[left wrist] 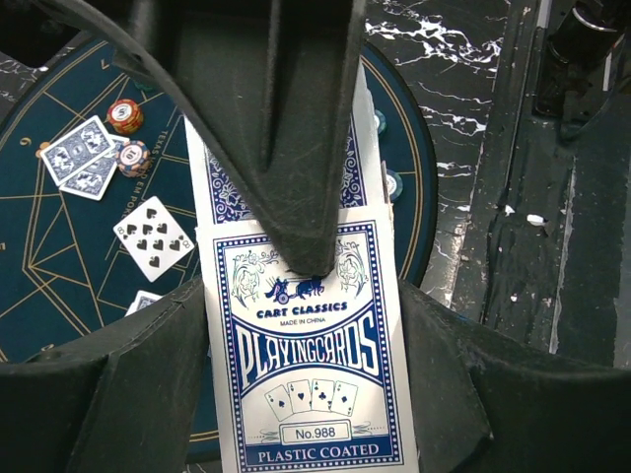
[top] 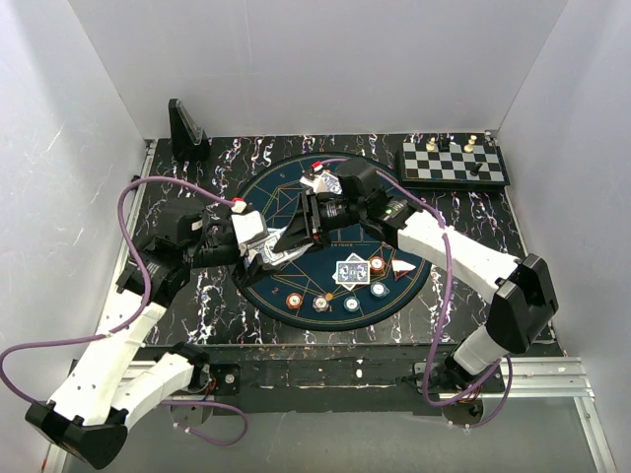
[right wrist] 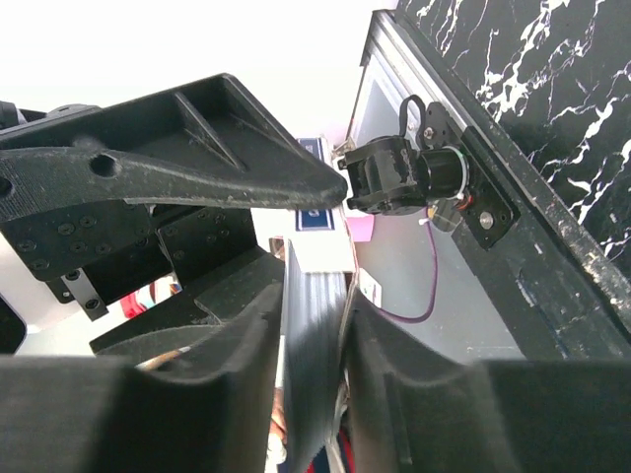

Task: Distribute texas hold em gaming equipment

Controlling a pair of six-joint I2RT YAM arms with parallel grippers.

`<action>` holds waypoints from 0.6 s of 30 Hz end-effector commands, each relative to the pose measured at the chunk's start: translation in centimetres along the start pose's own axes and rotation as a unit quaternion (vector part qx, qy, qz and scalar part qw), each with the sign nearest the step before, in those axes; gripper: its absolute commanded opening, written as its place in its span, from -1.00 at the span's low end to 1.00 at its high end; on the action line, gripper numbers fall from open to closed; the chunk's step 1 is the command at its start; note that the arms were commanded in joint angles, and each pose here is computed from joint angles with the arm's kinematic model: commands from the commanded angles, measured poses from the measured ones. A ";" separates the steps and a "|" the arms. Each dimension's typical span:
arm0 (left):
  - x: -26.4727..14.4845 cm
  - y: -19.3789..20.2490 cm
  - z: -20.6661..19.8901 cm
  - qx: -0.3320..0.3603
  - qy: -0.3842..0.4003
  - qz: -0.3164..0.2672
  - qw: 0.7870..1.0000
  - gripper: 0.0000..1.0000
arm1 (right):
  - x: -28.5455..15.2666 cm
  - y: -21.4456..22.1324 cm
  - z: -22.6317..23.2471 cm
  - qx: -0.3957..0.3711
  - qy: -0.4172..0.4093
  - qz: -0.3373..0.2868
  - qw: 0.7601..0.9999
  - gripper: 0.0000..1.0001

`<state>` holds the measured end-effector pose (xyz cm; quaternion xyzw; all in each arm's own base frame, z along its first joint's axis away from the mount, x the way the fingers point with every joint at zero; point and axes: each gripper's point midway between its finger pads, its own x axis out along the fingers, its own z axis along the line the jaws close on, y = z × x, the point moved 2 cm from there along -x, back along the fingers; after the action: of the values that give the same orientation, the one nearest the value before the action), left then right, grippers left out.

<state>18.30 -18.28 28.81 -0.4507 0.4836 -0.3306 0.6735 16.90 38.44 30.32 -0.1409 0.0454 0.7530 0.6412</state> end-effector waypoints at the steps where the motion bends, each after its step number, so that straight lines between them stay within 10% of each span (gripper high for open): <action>1: -0.5 -1.4 -0.6 0.023 0.009 -0.016 1.000 -0.21 | -0.4 -0.2 2.6 -0.029 -0.021 -0.007 0.999 -0.05; 6: -0.8 -1.5 -0.8 0.020 0.009 -0.016 1.000 -0.38 | -1.9 -0.3 1.6 -0.030 0.000 -0.023 0.999 0.21; 18: -0.9 -1.5 -1.0 0.017 0.008 -0.019 1.000 -0.60 | -3.1 -0.6 0.1 -0.018 0.011 -0.034 0.999 -0.04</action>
<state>17.46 -18.20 28.74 -0.4469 0.4904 -0.3324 0.6703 18.40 36.00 30.41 -0.1582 0.0533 0.7274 0.6656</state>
